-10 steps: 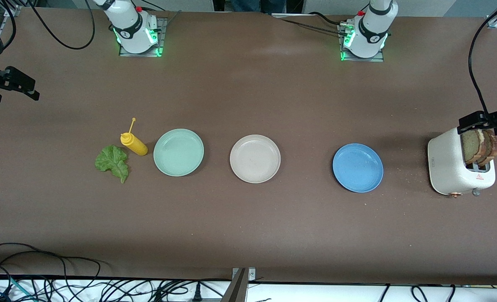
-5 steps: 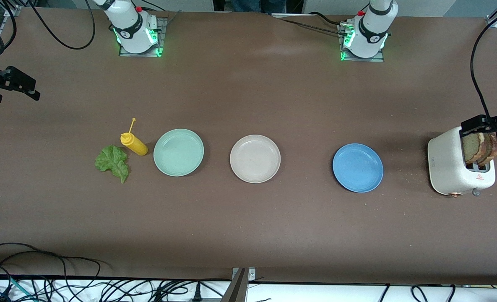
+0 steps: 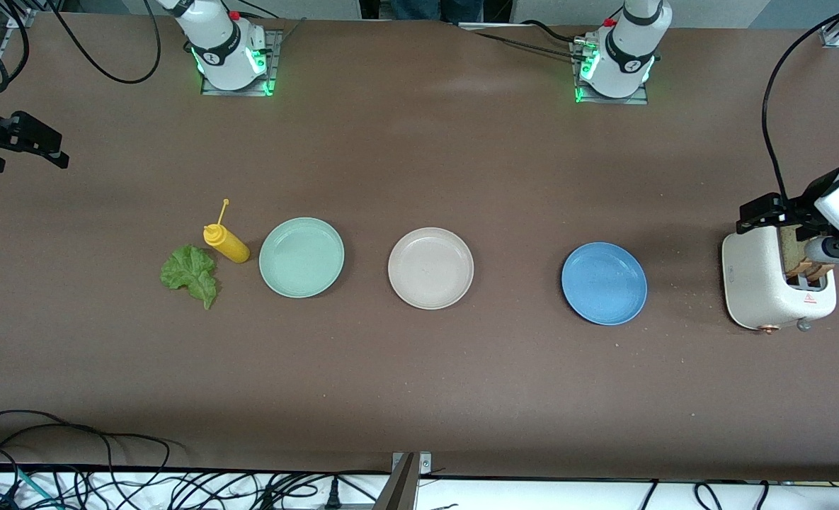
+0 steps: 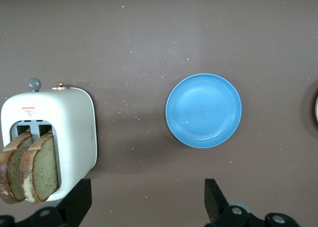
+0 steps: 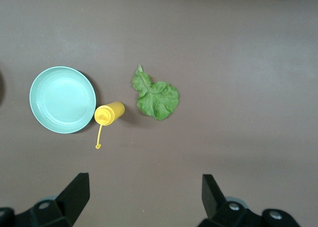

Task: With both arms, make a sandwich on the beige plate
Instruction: 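Move the left gripper down toward the bread slices in the toaster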

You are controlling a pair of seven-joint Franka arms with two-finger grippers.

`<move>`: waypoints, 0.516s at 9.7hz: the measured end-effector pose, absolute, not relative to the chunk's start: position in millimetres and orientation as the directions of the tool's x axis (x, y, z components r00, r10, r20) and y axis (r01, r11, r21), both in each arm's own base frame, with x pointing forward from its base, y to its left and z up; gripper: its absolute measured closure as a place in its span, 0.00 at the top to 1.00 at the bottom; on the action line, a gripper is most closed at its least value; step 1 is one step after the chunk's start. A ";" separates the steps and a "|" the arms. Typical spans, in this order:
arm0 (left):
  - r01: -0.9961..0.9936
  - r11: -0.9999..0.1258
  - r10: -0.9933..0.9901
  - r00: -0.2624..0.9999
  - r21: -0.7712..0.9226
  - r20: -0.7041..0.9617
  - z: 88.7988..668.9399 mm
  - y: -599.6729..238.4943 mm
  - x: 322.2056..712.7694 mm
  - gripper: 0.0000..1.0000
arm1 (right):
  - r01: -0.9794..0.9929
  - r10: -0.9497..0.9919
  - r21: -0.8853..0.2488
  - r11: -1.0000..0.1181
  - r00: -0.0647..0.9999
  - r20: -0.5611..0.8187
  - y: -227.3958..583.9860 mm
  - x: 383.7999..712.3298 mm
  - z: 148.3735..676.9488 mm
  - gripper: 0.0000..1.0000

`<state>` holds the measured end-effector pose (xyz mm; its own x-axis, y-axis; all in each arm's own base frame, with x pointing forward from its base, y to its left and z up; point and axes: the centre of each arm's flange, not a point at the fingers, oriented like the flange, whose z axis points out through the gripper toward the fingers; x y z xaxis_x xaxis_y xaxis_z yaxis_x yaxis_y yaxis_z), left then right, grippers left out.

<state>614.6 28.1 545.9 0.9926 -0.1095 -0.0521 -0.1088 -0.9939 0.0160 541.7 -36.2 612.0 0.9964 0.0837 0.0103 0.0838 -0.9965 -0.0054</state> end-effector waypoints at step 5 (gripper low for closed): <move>-0.113 -0.994 -0.113 0.993 0.014 -0.033 554.8 25.9 616.0 1.00 | 0.084 0.084 -0.006 -0.996 0.996 0.008 -36.2 541.5 611.8 1.00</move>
<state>616.0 25.9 554.8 0.9930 -0.1134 -0.0328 -0.1130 -0.9935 0.0138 541.5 -36.2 611.8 0.9965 0.0837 0.0077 0.0838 -0.9965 -0.0058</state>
